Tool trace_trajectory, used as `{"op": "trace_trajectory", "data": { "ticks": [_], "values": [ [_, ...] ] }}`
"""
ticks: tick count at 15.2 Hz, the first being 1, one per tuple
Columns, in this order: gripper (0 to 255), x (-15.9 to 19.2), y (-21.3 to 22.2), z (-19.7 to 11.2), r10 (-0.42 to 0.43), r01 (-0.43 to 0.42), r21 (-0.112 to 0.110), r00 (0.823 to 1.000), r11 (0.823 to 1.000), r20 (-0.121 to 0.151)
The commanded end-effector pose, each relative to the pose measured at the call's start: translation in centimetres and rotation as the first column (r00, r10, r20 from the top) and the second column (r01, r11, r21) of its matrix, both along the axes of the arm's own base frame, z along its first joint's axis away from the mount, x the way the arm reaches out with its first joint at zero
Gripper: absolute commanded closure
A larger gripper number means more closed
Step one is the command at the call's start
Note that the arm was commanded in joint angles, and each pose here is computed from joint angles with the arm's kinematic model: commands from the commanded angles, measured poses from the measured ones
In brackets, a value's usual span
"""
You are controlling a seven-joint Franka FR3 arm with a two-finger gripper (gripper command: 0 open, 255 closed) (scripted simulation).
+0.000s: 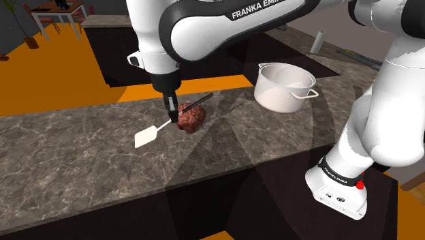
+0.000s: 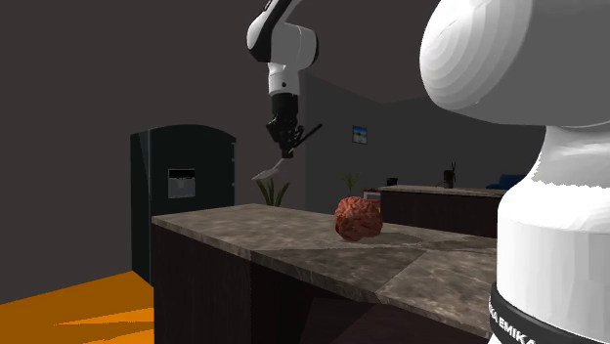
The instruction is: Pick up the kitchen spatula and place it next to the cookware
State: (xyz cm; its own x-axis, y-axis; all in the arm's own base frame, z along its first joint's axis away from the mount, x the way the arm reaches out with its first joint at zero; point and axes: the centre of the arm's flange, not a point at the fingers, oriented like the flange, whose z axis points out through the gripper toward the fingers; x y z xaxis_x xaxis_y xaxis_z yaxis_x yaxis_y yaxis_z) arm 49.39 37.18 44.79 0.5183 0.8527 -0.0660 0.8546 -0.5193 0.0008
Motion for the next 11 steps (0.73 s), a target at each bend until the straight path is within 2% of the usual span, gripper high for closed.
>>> {"op": "trace_trajectory", "data": {
  "ticks": [1, 2, 11],
  "values": [
    [255, 0.0, 0.0, 1.1, 0.000, 0.000, 0.000, 1.000, 1.000, -0.001],
    [255, 0.0, 0.0, 1.5, 0.000, 0.000, 0.000, 1.000, 1.000, -0.001],
    [255, -3.4, -11.4, 1.5, 0.000, 0.000, 0.000, 1.000, 1.000, -0.001]
  ]
}}
